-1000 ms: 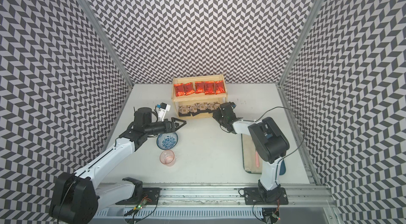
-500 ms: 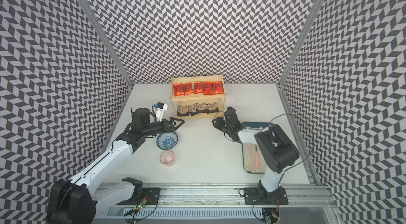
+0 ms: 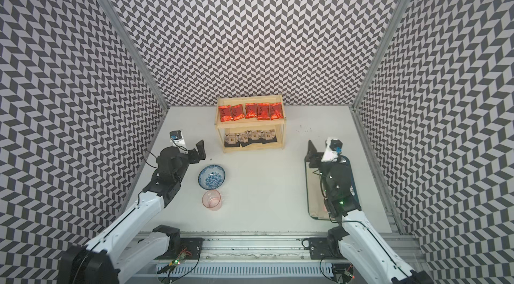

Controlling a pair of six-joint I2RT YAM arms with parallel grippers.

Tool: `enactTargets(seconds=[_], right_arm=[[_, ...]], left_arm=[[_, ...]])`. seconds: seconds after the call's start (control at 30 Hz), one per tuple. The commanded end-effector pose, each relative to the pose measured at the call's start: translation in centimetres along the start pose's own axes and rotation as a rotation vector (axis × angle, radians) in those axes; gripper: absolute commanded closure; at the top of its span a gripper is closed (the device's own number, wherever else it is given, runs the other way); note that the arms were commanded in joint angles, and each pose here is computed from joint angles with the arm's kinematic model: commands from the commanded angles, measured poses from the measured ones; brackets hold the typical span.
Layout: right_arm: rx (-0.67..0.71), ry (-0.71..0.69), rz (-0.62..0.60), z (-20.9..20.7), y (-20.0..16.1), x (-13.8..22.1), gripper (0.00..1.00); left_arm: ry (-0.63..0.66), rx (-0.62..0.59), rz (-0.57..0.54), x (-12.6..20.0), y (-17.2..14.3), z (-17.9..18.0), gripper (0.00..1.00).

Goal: Place the tea bags on the shelf by color
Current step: Reset both arms

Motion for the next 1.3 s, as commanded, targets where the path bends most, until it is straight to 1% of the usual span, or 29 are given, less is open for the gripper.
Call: enactTargets(seconds=[0.0,0.03,0.1,0.13,0.17,0.23,0.3,0.33,0.4,0.43,0.5,0.57,0.6,0.67,0.7,0.73,0.77,0.8,0.83,0.97,1.03,1.07,1.17,1.27], right_arm=[[0.025,-0.073,-0.055,-3.8,-1.3,-0.2,0.31],[0.002,-0.102,-0.049,-4.7,-2.4,-0.5,0.31],[0.005,-0.139,-0.063,-5.4,-3.8,-0.7,0.30],[-0.020,-0.164,-0.067,-5.8,-4.4,-0.7,0.30],[-0.026,-0.163,-0.087,-5.8,-4.4,-0.7,0.30],[-0.019,-0.159,-0.096,-5.7,-4.5,-1.1,0.30],[-0.036,-0.189,-0.099,-6.2,-4.6,-1.6,0.29],[-0.036,-0.188,-0.095,-6.2,-4.7,-2.0,0.29],[-0.025,-0.170,-0.039,-6.0,-5.5,-3.1,0.29],[-0.014,-0.162,0.019,-6.0,-6.5,-3.8,0.28],[-0.029,-0.176,-0.001,-6.2,-7.5,-3.3,0.28],[-0.022,-0.166,-0.063,-6.0,-7.0,-3.0,0.27],[-0.018,-0.164,-0.025,-6.0,-7.4,-3.5,0.27],[-0.012,-0.167,0.065,-6.1,-7.8,-5.3,0.26],[-0.009,-0.159,0.054,-6.0,-7.8,-5.6,0.25],[0.013,-0.160,0.048,-5.7,-7.7,-6.1,0.24],[0.037,-0.159,0.069,-5.1,-7.9,-6.9,0.16],[0.069,-0.152,0.115,-4.4,-8.6,-7.8,0.00],[0.102,-0.157,0.157,-3.6,-9.0,-8.7,0.00],[0.094,-0.148,0.089,-3.5,-9.1,-6.5,0.00],[0.097,-0.151,0.012,-3.5,-8.9,-5.1,0.00],[0.096,-0.160,-0.002,-3.6,-8.6,-5.0,0.00],[0.104,-0.147,0.076,-3.4,-8.9,-6.2,0.00],[0.110,-0.140,0.027,-3.2,-8.5,-5.9,0.00]], left_arm=[[-0.080,-0.073,-0.223,-0.1,2.3,0.3,0.01],[-0.104,-0.089,-0.262,0.0,2.1,0.3,0.01],[-0.161,-0.119,-0.328,0.5,1.0,0.5,0.01],[-0.164,-0.132,-0.350,0.6,0.6,0.8,0.01],[-0.153,-0.135,-0.350,0.4,0.1,1.4,0.01],[-0.161,-0.102,-0.330,-0.3,-0.7,2.4,0.01],[-0.182,-0.043,-0.315,-1.0,-0.5,2.8,0.01],[-0.204,-0.043,-0.323,-1.3,-0.4,2.6,0.01],[-0.227,-0.063,-0.292,-2.1,-1.0,2.2,0.01],[-0.227,-0.065,-0.292,-2.3,-1.3,2.2,0.01],[-0.226,-0.065,-0.290,-2.7,-1.8,2.3,0.02],[-0.231,-0.075,-0.251,-3.6,-2.5,2.1,0.02],[-0.241,-0.085,-0.250,-3.9,-2.5,1.9,0.01],[-0.221,-0.089,-0.210,-4.7,-2.7,1.8,0.01],[-0.217,-0.091,-0.214,-4.8,-2.6,1.7,0.01],[-0.218,-0.092,-0.218,-4.8,-2.7,1.7,0.01],[-0.212,-0.092,-0.209,-4.9,-2.7,1.7,0.01],[-0.200,-0.093,-0.204,-5.1,-2.8,1.7,0.01],[-0.198,-0.096,-0.206,-5.2,-2.7,1.6,0.01],[-0.187,-0.094,-0.200,-5.3,-2.8,1.7,0.01],[-0.186,-0.094,-0.199,-5.4,-2.8,1.7,0.01],[-0.186,-0.094,-0.199,-5.4,-2.8,1.7,0.01],[-0.186,-0.094,-0.197,-5.4,-2.8,1.7,0.01],[-0.187,-0.094,-0.196,-5.4,-2.8,1.7,0.01]])
Point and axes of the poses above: each gripper's point midway between its finger pads, its own x axis back along the fingers, its own z axis along the line the jaws close on, y = z × x, the point moved 3 cm from there along x, back along the fingers, and after that the axes turned 9 degrees about x, right-handed, at the moved point
